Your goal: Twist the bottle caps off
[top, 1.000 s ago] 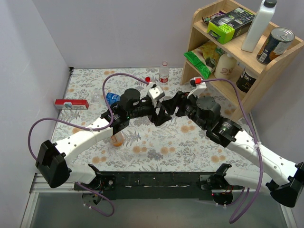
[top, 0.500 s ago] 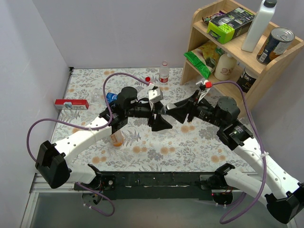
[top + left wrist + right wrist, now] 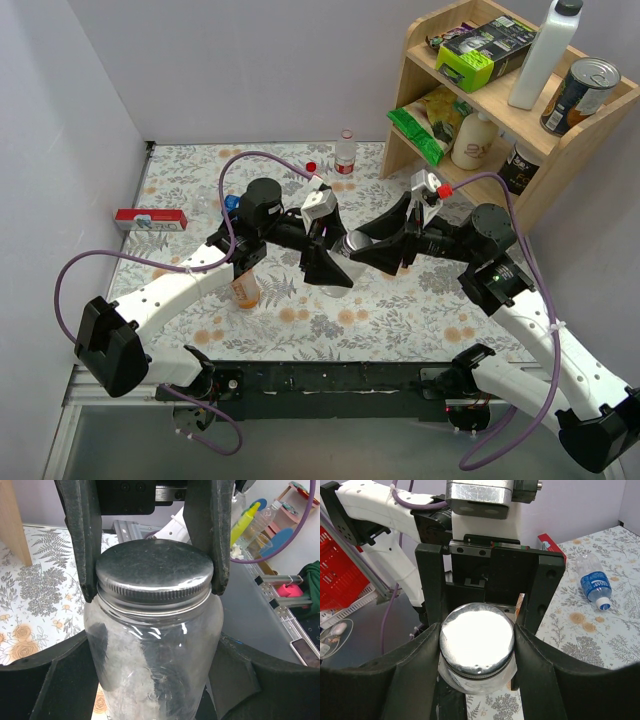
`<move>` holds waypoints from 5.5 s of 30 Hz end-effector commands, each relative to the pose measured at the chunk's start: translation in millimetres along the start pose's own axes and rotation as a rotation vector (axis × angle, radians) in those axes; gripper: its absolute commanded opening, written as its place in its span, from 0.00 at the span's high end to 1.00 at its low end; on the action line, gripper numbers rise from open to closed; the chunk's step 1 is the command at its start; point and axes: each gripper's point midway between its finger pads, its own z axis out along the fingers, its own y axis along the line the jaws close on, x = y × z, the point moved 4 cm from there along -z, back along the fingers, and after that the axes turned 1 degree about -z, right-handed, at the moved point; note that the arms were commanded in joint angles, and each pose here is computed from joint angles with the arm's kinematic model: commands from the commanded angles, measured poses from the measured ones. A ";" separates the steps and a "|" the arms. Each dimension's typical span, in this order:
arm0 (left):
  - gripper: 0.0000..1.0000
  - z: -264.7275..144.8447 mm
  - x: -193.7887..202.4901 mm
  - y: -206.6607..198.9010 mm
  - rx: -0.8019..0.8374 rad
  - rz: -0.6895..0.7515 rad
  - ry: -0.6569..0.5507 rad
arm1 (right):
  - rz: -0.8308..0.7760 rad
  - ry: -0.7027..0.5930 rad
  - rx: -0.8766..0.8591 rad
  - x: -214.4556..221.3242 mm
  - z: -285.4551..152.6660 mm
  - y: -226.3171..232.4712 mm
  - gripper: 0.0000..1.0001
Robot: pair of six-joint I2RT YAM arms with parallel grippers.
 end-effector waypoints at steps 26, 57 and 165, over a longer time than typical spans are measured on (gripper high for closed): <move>0.57 -32.5 -27.0 64.3 -0.634 0.083 -0.105 | 0.165 -0.210 0.577 -20.7 -44.2 -40.5 0.29; 0.57 -31.8 -11.3 84.6 -0.773 0.059 -0.078 | 0.175 -0.235 0.655 -29.1 5.1 -58.3 0.32; 0.55 -168.6 -42.5 111.8 -1.440 0.115 -0.301 | 0.094 0.170 0.865 117.5 27.3 -148.3 0.73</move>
